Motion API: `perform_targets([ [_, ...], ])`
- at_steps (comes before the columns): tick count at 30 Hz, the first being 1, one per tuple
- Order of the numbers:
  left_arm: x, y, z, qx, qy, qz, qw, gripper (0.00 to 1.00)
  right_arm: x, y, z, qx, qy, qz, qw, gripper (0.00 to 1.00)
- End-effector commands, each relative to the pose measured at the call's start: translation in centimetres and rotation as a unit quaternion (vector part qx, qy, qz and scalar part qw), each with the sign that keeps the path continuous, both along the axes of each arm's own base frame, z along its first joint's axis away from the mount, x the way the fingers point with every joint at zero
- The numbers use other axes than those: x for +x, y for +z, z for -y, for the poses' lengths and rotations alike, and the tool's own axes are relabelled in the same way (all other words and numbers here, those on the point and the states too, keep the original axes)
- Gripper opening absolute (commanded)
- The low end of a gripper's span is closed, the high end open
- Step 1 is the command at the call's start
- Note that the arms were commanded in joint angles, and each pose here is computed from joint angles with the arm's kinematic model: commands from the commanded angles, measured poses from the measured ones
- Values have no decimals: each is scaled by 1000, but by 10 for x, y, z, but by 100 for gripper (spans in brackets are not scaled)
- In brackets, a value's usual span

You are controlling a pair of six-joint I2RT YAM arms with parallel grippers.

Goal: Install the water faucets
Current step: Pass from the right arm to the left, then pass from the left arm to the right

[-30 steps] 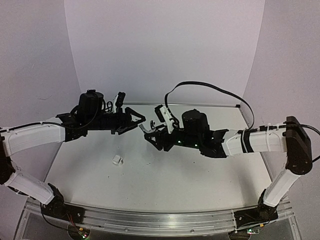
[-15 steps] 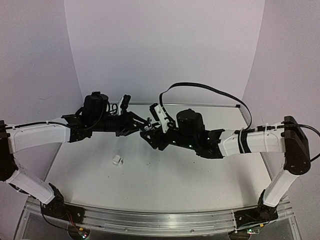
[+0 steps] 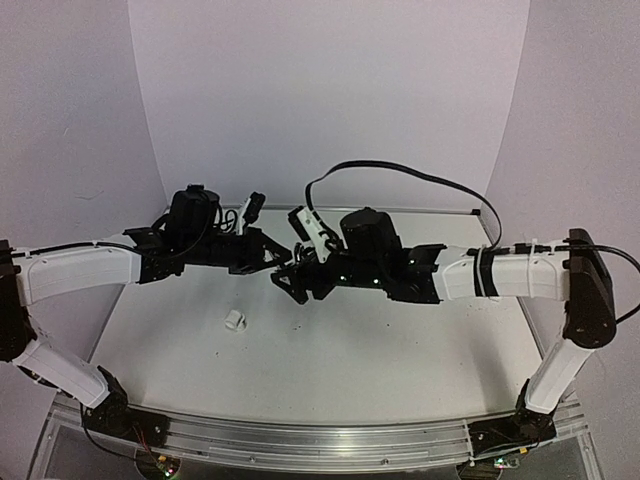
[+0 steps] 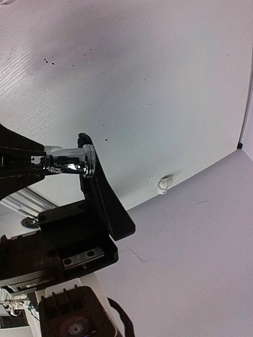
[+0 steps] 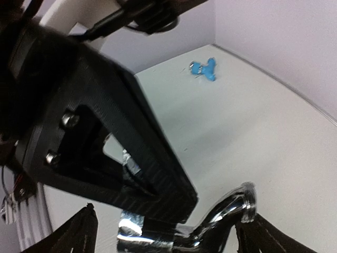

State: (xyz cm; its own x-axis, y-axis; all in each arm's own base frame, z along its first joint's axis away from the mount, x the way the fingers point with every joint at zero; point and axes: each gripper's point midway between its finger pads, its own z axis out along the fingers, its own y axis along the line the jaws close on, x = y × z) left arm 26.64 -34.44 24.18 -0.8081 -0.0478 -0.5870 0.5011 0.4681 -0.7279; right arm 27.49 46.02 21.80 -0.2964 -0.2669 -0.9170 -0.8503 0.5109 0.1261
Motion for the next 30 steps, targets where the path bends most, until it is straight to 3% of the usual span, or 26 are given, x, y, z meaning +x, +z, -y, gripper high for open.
perform_targets([
  [1,-16,23,10,27,-111,82,990,0,-55,7,15,16,146,-146,978,98],
  [5,-47,30,12,14,-221,107,969,0,-78,21,47,50,233,-246,939,98],
  [11,-77,47,15,-46,-319,98,942,0,-89,36,66,76,300,-287,907,94],
  [19,-80,52,17,-58,-334,93,936,0,-82,45,47,101,332,-301,888,61],
  [22,-80,52,18,-59,-336,89,936,0,-85,49,42,107,341,-291,887,57],
  [25,-79,50,19,-58,-337,83,936,0,-82,48,35,110,337,-289,889,44],
  [30,-78,47,20,-57,-340,76,936,0,-76,48,28,118,332,-293,889,32],
])
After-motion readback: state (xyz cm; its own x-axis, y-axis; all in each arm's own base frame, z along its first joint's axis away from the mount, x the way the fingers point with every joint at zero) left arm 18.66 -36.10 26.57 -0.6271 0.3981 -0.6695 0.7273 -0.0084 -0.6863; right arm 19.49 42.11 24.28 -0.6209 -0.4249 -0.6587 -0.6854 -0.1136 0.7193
